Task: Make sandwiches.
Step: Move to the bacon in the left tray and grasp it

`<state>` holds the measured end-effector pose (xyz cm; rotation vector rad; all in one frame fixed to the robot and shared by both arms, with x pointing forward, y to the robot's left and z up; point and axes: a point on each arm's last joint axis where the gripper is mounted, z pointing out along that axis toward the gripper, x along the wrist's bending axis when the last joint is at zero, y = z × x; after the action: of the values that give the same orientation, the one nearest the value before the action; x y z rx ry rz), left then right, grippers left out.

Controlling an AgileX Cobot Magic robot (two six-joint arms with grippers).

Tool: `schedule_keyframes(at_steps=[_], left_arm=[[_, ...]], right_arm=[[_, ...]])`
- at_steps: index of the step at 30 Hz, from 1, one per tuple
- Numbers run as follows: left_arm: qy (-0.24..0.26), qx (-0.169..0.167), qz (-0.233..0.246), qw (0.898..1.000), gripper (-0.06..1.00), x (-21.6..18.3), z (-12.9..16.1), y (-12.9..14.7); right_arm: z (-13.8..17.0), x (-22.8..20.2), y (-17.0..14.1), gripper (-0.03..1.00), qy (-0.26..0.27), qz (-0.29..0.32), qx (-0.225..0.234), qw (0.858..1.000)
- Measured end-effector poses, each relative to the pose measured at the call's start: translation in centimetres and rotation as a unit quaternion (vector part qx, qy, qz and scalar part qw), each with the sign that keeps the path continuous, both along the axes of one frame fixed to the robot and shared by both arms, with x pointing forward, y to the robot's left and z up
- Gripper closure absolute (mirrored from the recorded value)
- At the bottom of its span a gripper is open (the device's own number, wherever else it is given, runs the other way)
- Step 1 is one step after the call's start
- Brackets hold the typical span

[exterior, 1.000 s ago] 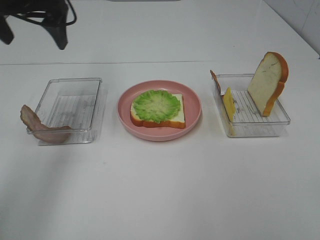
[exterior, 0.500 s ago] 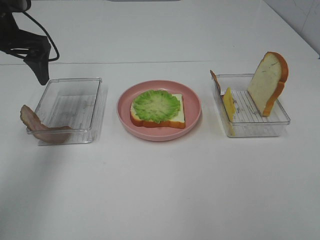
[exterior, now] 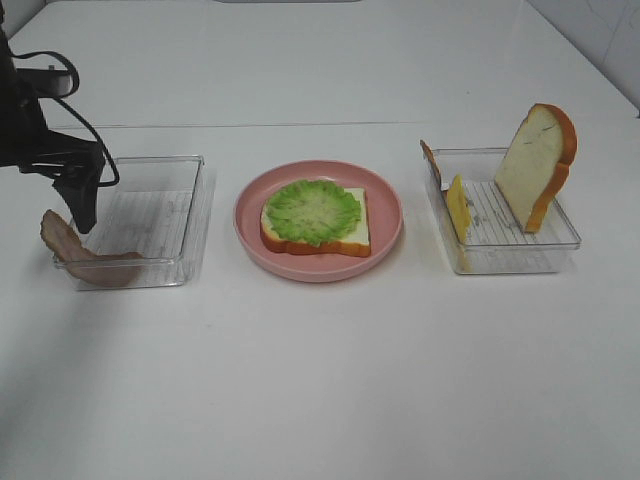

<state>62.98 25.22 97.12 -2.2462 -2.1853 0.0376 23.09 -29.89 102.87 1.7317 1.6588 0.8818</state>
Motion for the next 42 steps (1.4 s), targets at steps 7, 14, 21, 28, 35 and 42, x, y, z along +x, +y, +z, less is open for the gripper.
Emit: schedule_keyframes(at_steps=[7, 14, 21, 28, 35, 42], left_arm=[[-0.033, -0.004, 0.005, 0.999, -0.05, 0.6, -0.4, 0.3], [-0.036, -0.010, 0.010, 0.999, -0.05, 1.3, -2.2, 0.2], [-0.042, -0.011, 0.009, 0.999, -0.02, 1.5, -2.6, 0.2], [-0.036, -0.011, 0.008, 0.999, -0.01, 1.6, -3.2, 0.2], [-0.033, -0.010, 0.006, 0.999, 0.07, 1.6, -3.5, 0.2], [-0.031, -0.011, 0.007, 0.999, 0.24, 1.6, -3.5, 0.2]], right_arm=[[0.0, 0.0, 0.0, 0.22, 0.000, 0.000, 0.000, 1.000], [0.0, 0.0, 0.0, 0.22, 0.000, 0.000, 0.000, 1.000], [0.0, 0.0, 0.0, 0.22, 0.000, 0.000, 0.000, 1.000], [0.0, 0.0, 0.0, 0.22, 0.000, 0.000, 0.000, 1.000], [0.0, 0.0, 0.0, 0.22, 0.000, 0.000, 0.000, 1.000], [0.0, 0.0, 0.0, 0.22, 0.000, 0.000, 0.000, 1.000]])
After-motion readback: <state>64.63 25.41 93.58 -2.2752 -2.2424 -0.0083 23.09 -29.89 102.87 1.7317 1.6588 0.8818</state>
